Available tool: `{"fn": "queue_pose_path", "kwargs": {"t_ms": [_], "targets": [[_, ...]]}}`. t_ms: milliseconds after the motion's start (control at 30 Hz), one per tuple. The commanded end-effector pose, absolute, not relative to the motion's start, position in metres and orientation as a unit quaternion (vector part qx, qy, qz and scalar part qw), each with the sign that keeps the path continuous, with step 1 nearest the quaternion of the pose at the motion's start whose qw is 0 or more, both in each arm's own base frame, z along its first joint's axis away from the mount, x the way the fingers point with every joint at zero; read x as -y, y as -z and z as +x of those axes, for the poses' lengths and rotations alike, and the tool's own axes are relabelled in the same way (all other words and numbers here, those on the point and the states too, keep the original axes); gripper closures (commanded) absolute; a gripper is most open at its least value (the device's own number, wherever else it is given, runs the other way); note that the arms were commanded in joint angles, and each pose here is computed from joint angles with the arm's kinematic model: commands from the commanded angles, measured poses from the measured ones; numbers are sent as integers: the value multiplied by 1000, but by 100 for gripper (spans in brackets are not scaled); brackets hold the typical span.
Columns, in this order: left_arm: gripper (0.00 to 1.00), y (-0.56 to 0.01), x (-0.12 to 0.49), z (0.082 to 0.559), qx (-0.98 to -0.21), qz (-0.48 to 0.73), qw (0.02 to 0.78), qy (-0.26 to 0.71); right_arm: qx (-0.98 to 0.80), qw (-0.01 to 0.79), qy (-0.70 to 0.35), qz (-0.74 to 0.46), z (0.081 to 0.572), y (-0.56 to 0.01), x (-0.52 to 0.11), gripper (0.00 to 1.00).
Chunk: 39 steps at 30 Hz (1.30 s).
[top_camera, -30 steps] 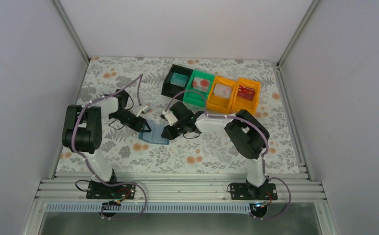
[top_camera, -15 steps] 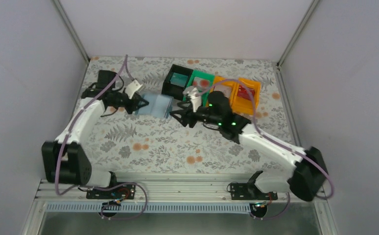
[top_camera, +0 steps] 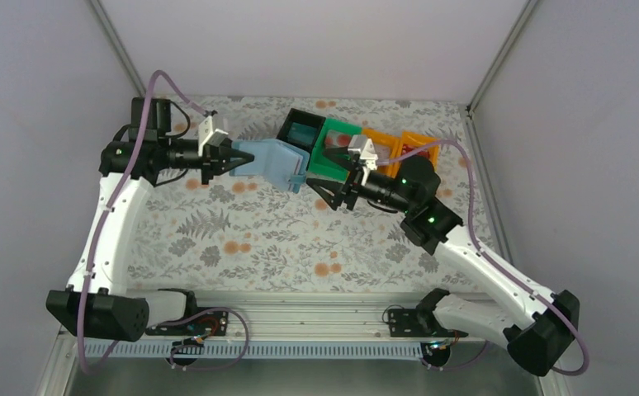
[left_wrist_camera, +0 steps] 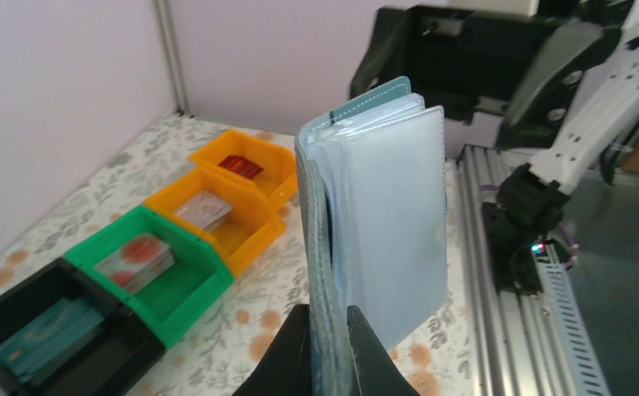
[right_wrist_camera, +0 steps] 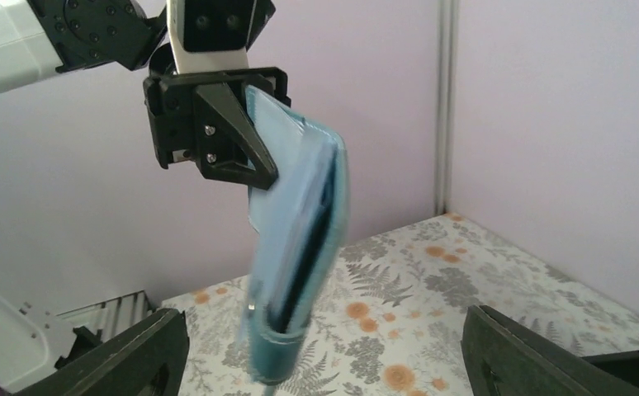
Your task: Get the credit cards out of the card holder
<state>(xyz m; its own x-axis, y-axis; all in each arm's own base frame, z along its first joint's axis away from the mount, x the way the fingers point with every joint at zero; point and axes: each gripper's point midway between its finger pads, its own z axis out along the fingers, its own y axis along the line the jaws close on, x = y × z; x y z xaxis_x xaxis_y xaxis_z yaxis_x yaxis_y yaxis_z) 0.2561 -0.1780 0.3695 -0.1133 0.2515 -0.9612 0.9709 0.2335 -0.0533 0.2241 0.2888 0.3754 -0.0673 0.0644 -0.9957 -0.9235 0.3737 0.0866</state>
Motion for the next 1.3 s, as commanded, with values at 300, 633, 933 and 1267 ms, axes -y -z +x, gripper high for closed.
{"fn": "queue_pose_path", "kwargs": {"t_ms": [300,633,933,1267], "targets": [[98,-396,183,219,-585,497,470,436,-555,520,-495,-420,209,-383,-319,23],[98,-390,185,216,-584,501,465,439,-559,535,-490,-401,220,-402,-320,46],[98,-391,187,213,-576,504,463,447,-590,511,-483,-396,231,-384,-330,59],[98,-391,189,213,-572,506,461,453,-592,485,-491,-416,227,-374,-363,51]]}}
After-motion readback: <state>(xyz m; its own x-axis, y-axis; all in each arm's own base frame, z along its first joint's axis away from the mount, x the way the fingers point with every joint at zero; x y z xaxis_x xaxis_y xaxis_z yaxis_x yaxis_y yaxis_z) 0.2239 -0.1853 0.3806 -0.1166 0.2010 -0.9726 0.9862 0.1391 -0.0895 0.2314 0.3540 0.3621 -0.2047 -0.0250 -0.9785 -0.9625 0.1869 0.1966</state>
